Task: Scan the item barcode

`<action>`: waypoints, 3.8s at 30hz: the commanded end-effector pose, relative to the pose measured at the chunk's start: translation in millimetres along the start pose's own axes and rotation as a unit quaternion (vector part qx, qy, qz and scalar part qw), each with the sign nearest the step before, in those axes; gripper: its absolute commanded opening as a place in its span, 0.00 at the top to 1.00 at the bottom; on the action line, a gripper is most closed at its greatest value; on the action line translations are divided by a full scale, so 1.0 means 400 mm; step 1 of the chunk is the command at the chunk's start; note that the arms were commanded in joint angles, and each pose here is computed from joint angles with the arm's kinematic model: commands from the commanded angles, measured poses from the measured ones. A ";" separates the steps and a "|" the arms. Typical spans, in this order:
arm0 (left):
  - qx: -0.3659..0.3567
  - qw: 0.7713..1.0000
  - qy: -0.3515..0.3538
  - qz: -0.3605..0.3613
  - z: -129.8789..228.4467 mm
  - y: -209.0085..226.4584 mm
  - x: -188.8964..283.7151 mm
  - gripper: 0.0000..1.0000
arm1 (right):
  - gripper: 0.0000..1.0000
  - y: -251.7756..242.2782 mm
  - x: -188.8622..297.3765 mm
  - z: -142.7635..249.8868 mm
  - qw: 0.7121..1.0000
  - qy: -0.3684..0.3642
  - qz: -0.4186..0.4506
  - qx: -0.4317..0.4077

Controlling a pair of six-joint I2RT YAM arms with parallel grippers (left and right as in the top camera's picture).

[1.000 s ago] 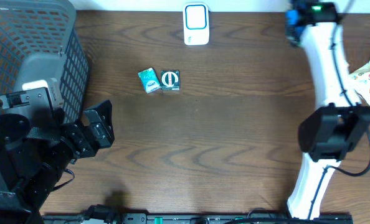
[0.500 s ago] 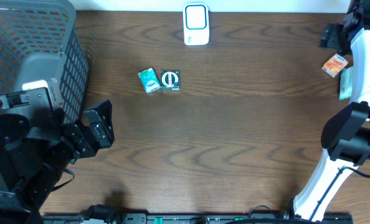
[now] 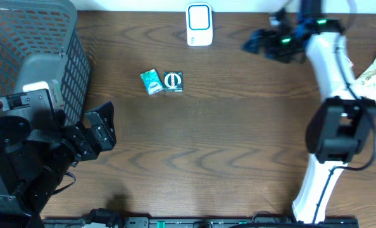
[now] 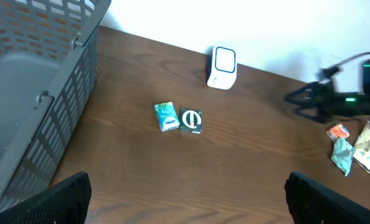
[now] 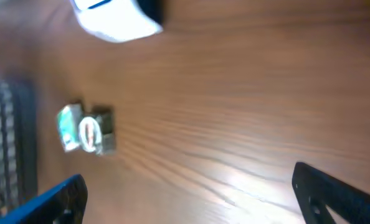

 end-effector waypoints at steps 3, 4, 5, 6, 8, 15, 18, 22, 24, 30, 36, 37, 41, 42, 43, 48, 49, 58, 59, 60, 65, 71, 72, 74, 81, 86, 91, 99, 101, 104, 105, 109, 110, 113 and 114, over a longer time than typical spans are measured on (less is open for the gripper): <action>0.006 1.000 -0.005 -0.007 -0.003 0.004 0.005 0.02 | 0.01 0.146 -0.175 0.103 0.996 0.048 -0.053 0.057; 0.006 1.000 -0.005 -0.007 -0.003 0.004 0.005 0.02 | 0.01 0.167 -0.201 0.117 0.996 0.048 -0.052 0.062; 0.006 1.000 -0.005 -0.007 -0.003 0.004 0.005 0.02 | 0.01 0.186 -0.221 0.127 0.995 0.047 -0.050 0.066; 0.006 1.000 -0.005 -0.007 -0.003 0.004 0.005 0.02 | 0.01 0.206 -0.241 0.138 0.996 0.044 -0.046 0.068; 0.006 1.000 -0.005 -0.007 -0.003 0.004 0.005 0.02 | 0.01 0.243 -0.267 0.152 0.997 0.036 -0.032 0.066; 0.006 1.000 -0.005 -0.007 -0.003 0.004 0.005 0.03 | 0.07 0.373 -0.342 0.203 0.993 -0.013 0.013 0.118; 0.006 1.000 -0.005 -0.007 -0.003 0.004 0.005 0.02 | 0.08 0.429 -0.366 0.230 0.988 -0.031 0.019 0.148; 0.006 1.000 -0.005 -0.007 -0.003 0.004 0.005 0.02 | 0.15 0.497 -0.387 0.255 0.982 -0.058 0.010 0.180; 0.006 1.000 -0.005 -0.007 -0.003 0.004 0.005 0.02 | 0.21 0.531 -0.395 0.266 0.978 -0.074 0.004 0.194; 0.006 1.000 -0.005 -0.007 -0.003 0.004 0.005 0.02 | 0.62 0.546 -0.409 0.273 0.969 -0.131 0.068 0.200; 0.006 1.000 -0.005 -0.007 -0.003 0.004 0.005 0.02 | 0.98 0.515 -0.460 0.270 0.974 -0.136 0.075 0.163; 0.006 1.000 -0.005 -0.007 -0.003 0.004 0.005 0.02 | 0.98 0.507 -0.473 0.269 0.974 -0.137 0.075 0.163; 0.006 1.000 -0.005 -0.007 -0.003 0.004 0.005 0.02 | 0.99 0.484 -0.514 0.260 0.973 -0.146 0.072 0.161; 0.006 1.000 -0.005 -0.007 -0.003 0.004 0.005 0.02 | 0.99 0.479 -0.524 0.257 0.973 -0.149 0.071 0.161; 0.006 1.000 -0.005 -0.007 -0.003 0.004 0.005 0.02 | 0.99 0.471 -0.533 0.252 0.972 -0.155 0.074 0.161; 0.006 1.000 -0.005 -0.007 -0.003 0.004 0.005 0.02 | 0.99 0.422 -0.538 0.230 0.961 -0.185 0.133 0.154; 0.006 1.000 -0.005 -0.007 -0.003 0.004 0.005 0.02 | 0.99 0.414 -0.536 0.227 0.960 -0.188 0.143 0.152; 0.006 1.000 -0.005 -0.007 -0.003 0.004 0.005 0.02 | 0.99 0.377 -0.545 0.277 0.966 -0.077 0.131 0.210; 0.006 1.000 -0.005 -0.007 -0.003 0.004 0.005 0.02 | 0.99 0.376 -0.547 0.289 0.966 -0.057 0.124 0.220; 0.006 1.000 -0.005 -0.007 -0.003 0.004 0.005 0.02 | 0.99 0.374 -0.546 0.299 0.966 -0.041 0.122 0.225; 0.006 1.000 -0.005 -0.007 -0.003 0.004 0.005 0.02 | 0.99 0.358 -0.505 0.343 0.964 0.022 0.147 0.222; 0.006 1.000 -0.005 -0.007 -0.003 0.004 0.005 0.02 | 0.99 0.427 -0.350 0.345 0.963 0.027 0.149 0.224; 0.006 1.000 -0.005 -0.007 -0.003 0.004 0.005 0.02 | 0.99 0.438 -0.336 0.341 0.963 0.020 0.145 0.226; 0.006 1.000 -0.005 -0.007 -0.003 0.004 0.005 0.02 | 0.99 0.467 -0.302 0.318 0.963 -0.013 0.136 0.232; 0.006 1.000 -0.005 -0.007 -0.003 0.004 0.005 0.02 | 0.71 0.503 -0.290 0.267 0.959 -0.085 0.124 0.241; 0.006 1.000 -0.005 -0.007 -0.003 0.004 0.005 0.02 | 0.80 0.510 -0.290 0.261 0.959 -0.094 0.119 0.240; 0.006 1.000 -0.005 -0.007 -0.003 0.004 0.005 0.02 | 0.85 0.528 -0.288 0.241 0.951 -0.117 0.107 0.266; 0.006 1.000 -0.005 -0.007 -0.003 0.004 0.005 0.02 | 0.94 0.551 -0.262 0.150 0.938 -0.206 0.071 0.270; 0.006 1.000 -0.005 -0.007 -0.003 0.004 0.005 0.02 | 0.97 0.551 -0.260 0.125 0.934 -0.228 0.063 0.268; 0.006 1.000 -0.005 -0.007 -0.003 0.004 0.005 0.02 | 0.97 0.538 -0.274 0.095 0.927 -0.251 0.059 0.271; 0.006 1.000 -0.005 -0.007 -0.003 0.004 0.005 0.02 | 0.97 0.532 -0.280 0.087 0.926 -0.257 0.057 0.269; 0.006 1.000 -0.005 -0.007 -0.003 0.004 0.005 0.02 | 0.97 0.499 -0.340 0.073 0.926 -0.262 0.054 0.267; 0.006 1.000 -0.005 -0.007 -0.003 0.004 0.005 0.02 | 0.97 0.491 -0.363 0.075 0.927 -0.259 0.049 0.269; 0.006 1.000 -0.005 -0.007 -0.003 0.004 0.005 0.02 | 0.96 0.469 -0.434 0.093 0.931 -0.236 0.025 0.276; 0.006 1.000 -0.005 -0.007 -0.003 0.004 0.005 0.02 | 0.96 0.459 -0.456 0.103 0.934 -0.225 0.020 0.277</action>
Point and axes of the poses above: each gripper's point midway between its finger pads, its own x axis back along the fingers, its own y axis along the line the jaws close on, z = x × y, the point moved 7 cm from there along x, back along the fingers, and after that the axes turned 4 degrees about -x, right-handed, at the moved point
